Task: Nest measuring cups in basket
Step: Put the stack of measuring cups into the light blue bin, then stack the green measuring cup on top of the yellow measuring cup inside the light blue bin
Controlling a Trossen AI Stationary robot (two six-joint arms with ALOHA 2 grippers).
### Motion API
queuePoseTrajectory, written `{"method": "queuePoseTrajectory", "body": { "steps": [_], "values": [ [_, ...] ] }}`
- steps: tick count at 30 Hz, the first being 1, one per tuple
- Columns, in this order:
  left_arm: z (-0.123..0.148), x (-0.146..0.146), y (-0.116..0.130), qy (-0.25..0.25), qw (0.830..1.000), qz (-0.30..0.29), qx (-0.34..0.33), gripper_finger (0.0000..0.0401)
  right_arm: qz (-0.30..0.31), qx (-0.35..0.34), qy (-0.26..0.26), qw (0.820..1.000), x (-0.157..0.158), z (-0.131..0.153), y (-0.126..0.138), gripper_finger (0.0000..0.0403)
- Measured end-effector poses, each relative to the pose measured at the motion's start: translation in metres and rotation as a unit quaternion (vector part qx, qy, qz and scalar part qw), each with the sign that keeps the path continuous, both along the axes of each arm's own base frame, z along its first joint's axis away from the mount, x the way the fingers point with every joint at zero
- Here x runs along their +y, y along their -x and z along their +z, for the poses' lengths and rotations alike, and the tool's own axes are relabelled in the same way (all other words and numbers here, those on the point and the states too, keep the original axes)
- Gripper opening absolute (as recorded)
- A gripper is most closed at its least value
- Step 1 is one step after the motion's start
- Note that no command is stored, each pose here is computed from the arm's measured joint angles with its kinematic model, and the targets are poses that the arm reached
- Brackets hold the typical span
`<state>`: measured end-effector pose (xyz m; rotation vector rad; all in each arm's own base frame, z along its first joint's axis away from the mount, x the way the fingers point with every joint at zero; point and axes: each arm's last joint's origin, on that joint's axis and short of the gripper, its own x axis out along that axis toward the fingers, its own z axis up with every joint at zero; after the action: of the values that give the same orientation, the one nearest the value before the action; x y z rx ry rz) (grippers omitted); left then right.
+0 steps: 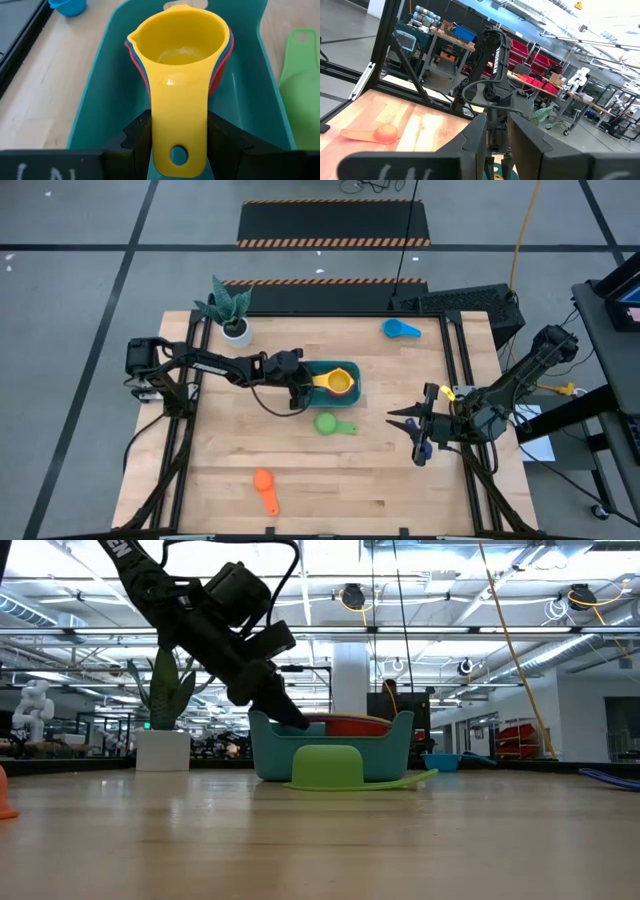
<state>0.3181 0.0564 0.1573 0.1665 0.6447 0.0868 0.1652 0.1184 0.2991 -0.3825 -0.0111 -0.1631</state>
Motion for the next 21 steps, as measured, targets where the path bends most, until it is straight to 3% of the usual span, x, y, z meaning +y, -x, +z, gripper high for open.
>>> {"method": "queuePoseTrajectory", "body": {
  "steps": [5, 15, 21],
  "values": [
    [0.001, 0.0, 0.0, 0.004, 1.0, 0.007, -0.004, 0.0165, 0.0, 0.0, 0.0, 1.0, 0.0, 0.0, 0.0, 0.0073],
    [0.001, 0.001, 0.0, 0.012, 0.999, 0.033, -0.006, 0.0234, 0.0, 0.0, 0.0, 1.0, 0.0, 0.0, 0.0, 0.0073],
    [0.021, 0.001, 0.005, 0.011, 0.998, 0.045, -0.038, 0.0256, 0.0, 0.0, 0.0, 1.0, 0.0, 0.0, 0.0, 0.0073]
  ]
}}
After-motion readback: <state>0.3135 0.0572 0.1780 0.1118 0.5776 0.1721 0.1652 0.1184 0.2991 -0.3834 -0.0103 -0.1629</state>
